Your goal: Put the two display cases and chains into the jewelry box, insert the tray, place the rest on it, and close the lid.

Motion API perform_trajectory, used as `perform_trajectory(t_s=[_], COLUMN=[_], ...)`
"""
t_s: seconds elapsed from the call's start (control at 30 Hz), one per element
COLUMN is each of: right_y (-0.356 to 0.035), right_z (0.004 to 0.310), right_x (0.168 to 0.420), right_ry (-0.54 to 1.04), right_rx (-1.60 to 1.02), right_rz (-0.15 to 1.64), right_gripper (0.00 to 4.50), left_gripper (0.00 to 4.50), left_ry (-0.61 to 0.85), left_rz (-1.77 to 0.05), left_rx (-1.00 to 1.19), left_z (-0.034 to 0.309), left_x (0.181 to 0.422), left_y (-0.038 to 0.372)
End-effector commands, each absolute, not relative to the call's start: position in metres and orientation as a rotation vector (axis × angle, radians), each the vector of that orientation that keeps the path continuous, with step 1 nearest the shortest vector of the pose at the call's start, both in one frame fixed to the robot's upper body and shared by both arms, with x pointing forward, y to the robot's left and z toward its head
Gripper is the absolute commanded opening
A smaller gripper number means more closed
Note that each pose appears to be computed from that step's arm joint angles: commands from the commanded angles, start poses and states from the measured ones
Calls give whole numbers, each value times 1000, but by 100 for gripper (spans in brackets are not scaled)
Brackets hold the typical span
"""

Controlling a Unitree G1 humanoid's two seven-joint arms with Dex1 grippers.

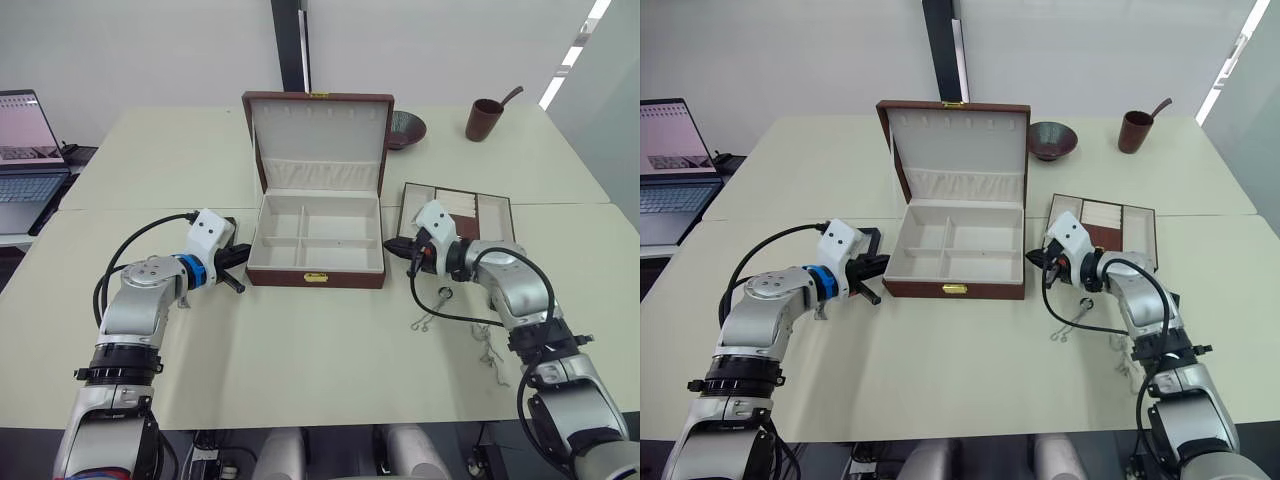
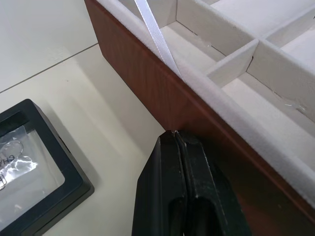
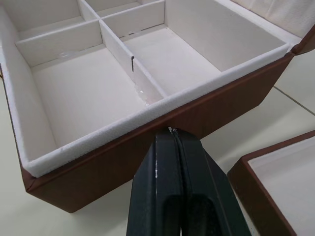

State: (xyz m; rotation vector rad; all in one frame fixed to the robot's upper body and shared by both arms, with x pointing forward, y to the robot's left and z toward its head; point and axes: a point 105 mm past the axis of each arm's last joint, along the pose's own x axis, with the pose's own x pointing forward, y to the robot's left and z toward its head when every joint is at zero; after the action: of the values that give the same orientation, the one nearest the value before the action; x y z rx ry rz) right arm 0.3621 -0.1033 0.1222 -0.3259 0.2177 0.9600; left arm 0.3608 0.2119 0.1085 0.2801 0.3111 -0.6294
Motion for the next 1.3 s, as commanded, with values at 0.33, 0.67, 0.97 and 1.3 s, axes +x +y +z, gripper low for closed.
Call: perform_trajectory(t_s=[0.33,0.67,0.97,1.3], right_y=[-84,-83,-102,-180], right_z=[128,127,133,168], right_x=[340,337,341,343], right_ry=[188,197,181,115], right_rx=[-291,-291,-264,-131], right_rz=[1065,1079,1025,911], right_gripper=[2,2,2,58], left_gripper=[0,0,0,0], left_ry=[346,329,308,212], left_rz=[-829,-799,-756,-570], left_rx=[235,245,248,202], left_z=[97,100,108,145], left_x=[326,333,336,334], left_y=[169,174,189,260])
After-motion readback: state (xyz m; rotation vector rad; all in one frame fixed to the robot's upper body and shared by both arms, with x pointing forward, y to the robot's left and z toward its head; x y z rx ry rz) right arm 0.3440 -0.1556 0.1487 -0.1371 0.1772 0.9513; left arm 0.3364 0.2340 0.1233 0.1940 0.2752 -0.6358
